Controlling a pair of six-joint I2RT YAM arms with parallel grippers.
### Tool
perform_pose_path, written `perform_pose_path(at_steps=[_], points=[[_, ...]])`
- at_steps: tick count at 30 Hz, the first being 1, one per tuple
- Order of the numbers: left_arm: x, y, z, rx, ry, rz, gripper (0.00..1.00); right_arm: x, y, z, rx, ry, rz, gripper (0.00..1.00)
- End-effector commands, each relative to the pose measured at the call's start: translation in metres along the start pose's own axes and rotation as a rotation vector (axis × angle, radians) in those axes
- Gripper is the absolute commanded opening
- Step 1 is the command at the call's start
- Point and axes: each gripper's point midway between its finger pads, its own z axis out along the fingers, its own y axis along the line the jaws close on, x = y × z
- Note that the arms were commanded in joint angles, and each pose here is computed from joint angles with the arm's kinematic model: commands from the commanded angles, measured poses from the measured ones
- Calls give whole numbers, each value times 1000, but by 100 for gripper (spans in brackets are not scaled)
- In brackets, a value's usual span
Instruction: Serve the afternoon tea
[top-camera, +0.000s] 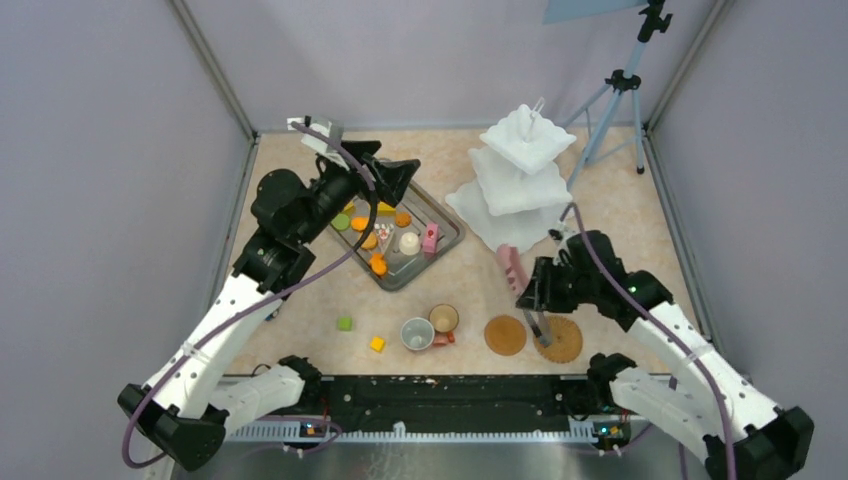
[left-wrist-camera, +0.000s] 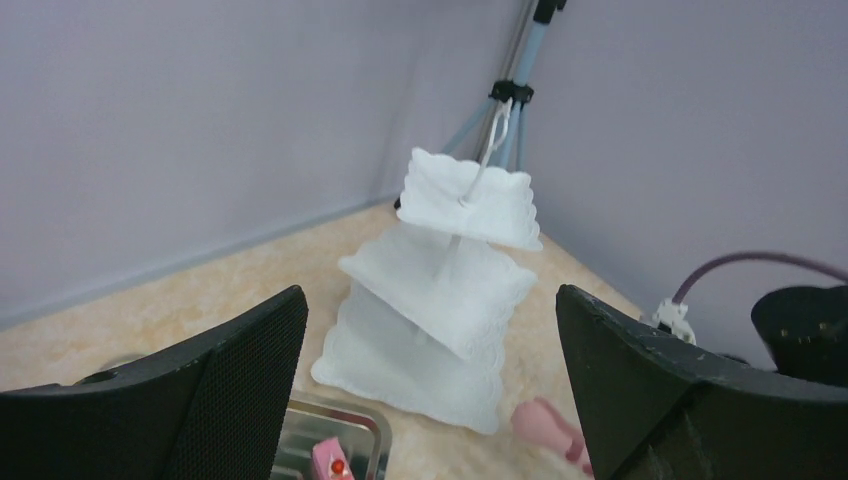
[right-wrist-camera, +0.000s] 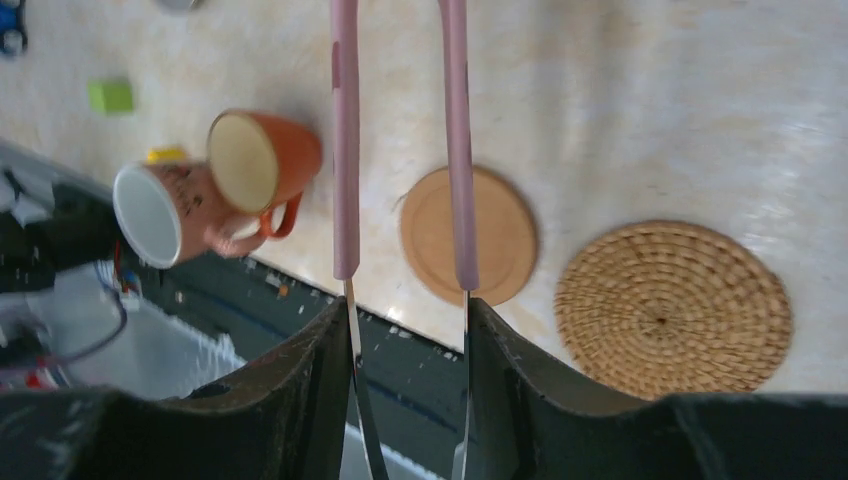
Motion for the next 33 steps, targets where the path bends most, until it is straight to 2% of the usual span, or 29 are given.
perform_pose_path(at_steps=[1,6,12,23,33], points=[[-54,4,-1,-54,-177,40,99,-15,61,-9,-77,-22,-188,38],[-42,37,-18,-212,-181,170,99,-8,105,11,-56,25,-269,40],[-45,53,-49,-318,-233,254,99,-14,144,52,4,43,-256,40],[-66,56,-85,-384,-333,312,99,-30,161,108,153,95,-263,43],[-71,54,-95,-387,-369,299,99,-33,156,125,263,113,-282,45]])
